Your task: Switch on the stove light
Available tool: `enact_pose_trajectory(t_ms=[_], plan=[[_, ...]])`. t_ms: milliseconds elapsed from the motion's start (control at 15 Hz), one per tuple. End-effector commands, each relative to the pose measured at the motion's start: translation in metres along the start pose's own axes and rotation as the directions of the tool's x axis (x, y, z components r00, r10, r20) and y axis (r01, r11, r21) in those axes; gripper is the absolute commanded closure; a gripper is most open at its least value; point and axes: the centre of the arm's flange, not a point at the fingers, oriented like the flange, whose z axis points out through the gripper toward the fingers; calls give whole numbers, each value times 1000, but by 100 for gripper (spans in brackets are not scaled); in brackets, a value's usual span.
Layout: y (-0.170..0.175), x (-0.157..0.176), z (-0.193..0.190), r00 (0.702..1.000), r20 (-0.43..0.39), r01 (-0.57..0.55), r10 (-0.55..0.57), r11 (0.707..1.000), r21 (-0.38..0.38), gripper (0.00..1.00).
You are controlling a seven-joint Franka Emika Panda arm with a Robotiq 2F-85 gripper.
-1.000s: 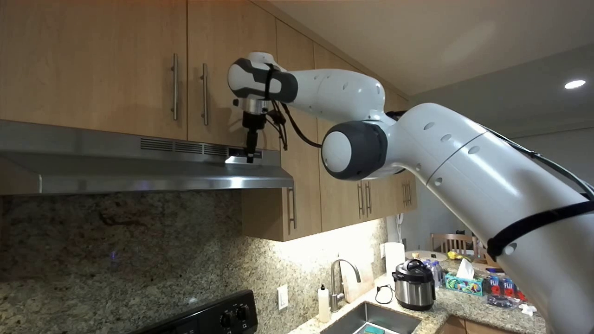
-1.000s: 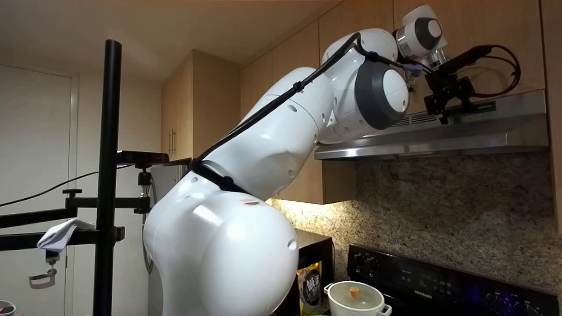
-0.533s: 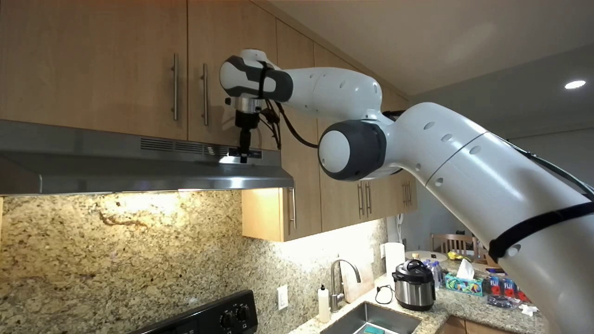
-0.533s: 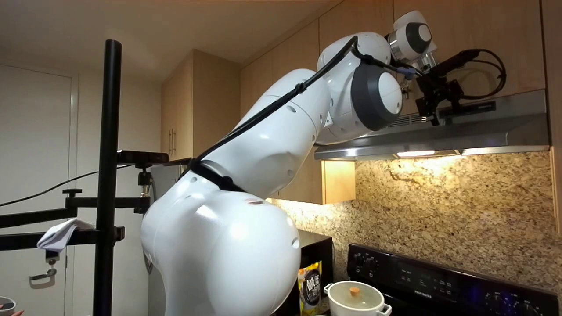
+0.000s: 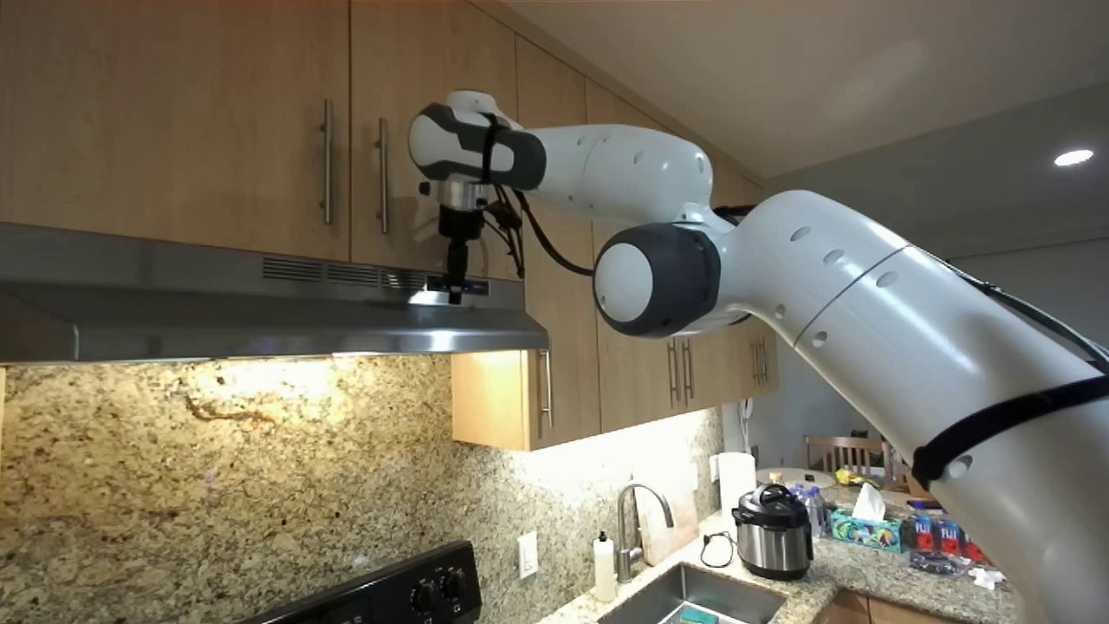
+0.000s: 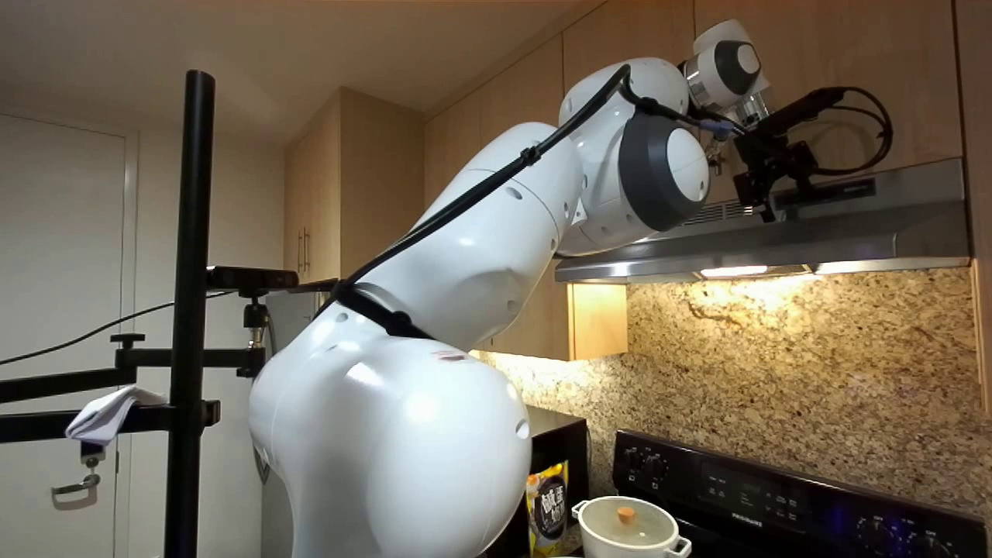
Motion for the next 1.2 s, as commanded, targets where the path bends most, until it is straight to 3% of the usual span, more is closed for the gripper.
enact_pose_trajectory(t_ms=[0, 267, 600, 800, 1067, 1133], plan=[[0, 11, -17, 999, -23, 37, -36, 999, 23, 0], [-21, -6, -25, 999, -43, 6, -4, 998, 57, 0], [-33, -39, -32, 989, 16, -148, 148, 971, 188, 0], [-39, -65, -30, 954, 93, -300, 286, 927, 224, 0], [-47, -104, -30, 875, 136, -483, 464, 853, 200, 0], [-6, -73, -31, 911, 140, -410, 389, 892, 191, 0]])
